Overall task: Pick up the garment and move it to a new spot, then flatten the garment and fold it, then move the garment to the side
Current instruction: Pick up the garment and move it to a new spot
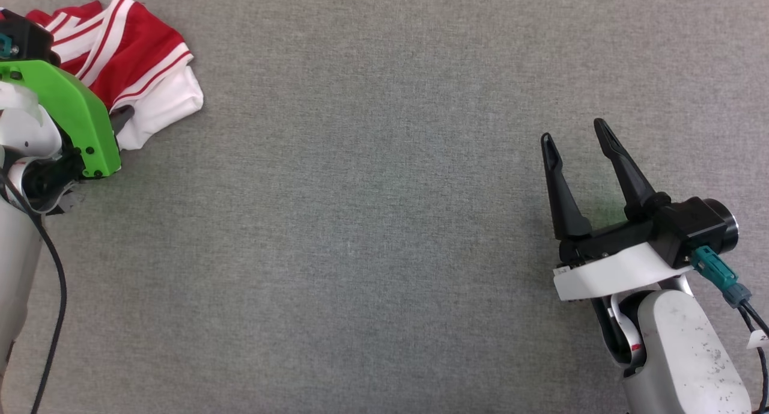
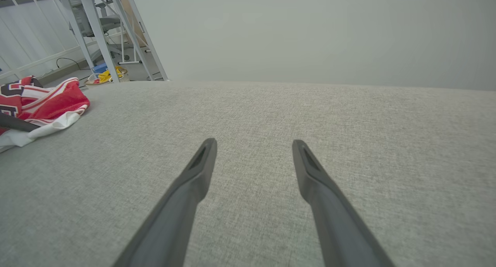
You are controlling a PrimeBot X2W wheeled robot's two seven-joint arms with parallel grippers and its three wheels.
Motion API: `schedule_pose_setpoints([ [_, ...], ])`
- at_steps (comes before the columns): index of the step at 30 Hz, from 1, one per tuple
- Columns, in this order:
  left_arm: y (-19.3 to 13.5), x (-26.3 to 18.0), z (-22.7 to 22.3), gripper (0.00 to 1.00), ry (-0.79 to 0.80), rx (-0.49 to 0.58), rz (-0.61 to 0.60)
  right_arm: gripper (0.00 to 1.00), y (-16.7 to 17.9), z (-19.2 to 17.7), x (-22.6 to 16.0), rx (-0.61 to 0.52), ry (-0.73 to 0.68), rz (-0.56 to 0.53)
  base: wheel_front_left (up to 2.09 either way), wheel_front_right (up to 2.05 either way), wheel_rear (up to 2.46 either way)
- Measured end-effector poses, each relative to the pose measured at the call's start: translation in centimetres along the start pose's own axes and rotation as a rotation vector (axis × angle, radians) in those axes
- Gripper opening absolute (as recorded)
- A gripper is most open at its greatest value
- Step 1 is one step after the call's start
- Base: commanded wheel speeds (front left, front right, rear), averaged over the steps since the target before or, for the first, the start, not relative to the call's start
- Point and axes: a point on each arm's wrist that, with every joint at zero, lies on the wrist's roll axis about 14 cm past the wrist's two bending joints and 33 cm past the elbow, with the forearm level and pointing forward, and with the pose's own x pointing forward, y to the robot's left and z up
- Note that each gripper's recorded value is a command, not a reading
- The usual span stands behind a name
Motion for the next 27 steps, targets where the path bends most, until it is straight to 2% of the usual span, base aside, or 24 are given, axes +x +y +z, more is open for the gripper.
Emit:
schedule_pose_setpoints([
  [7, -0.8, -2.8, 3.5, 0.00, -0.210, -0.047, -0.032, 1.00, 0.9, 1.7, -0.3, -0.011, -0.030, 0.014, 0.00, 0.00, 0.00],
  [11, -2.0, -5.6, 5.3, 0.00, -0.322, -0.038, -0.071, 1.00, 1.1, 3.3, -0.9, -0.022, -0.056, 0.008, 0.00, 0.00, 0.00],
  [12, -3.3, -8.1, 6.5, 0.00, -0.407, -0.046, -0.119, 1.00, 1.0, 4.3, -1.7, -0.024, -0.074, -0.006, 0.00, 0.00, 0.00],
  [16, -6.2, -11.7, 8.1, 0.00, -0.510, -0.018, -0.201, 1.00, 0.9, 6.1, -2.8, -0.030, -0.107, -0.028, 0.00, 0.00, 0.00],
  [20, -10.7, -14.4, 7.6, 0.00, -0.539, 0.042, -0.301, 1.00, 1.1, 7.8, -3.9, -0.037, -0.144, -0.036, 0.00, 0.00, 0.00],
  [27, -19.1, -18.3, 6.8, 0.00, -0.603, 0.067, -0.482, 1.00, 1.0, 11.1, -5.7, -0.039, -0.224, -0.064, 0.00, 0.00, 0.00],
])
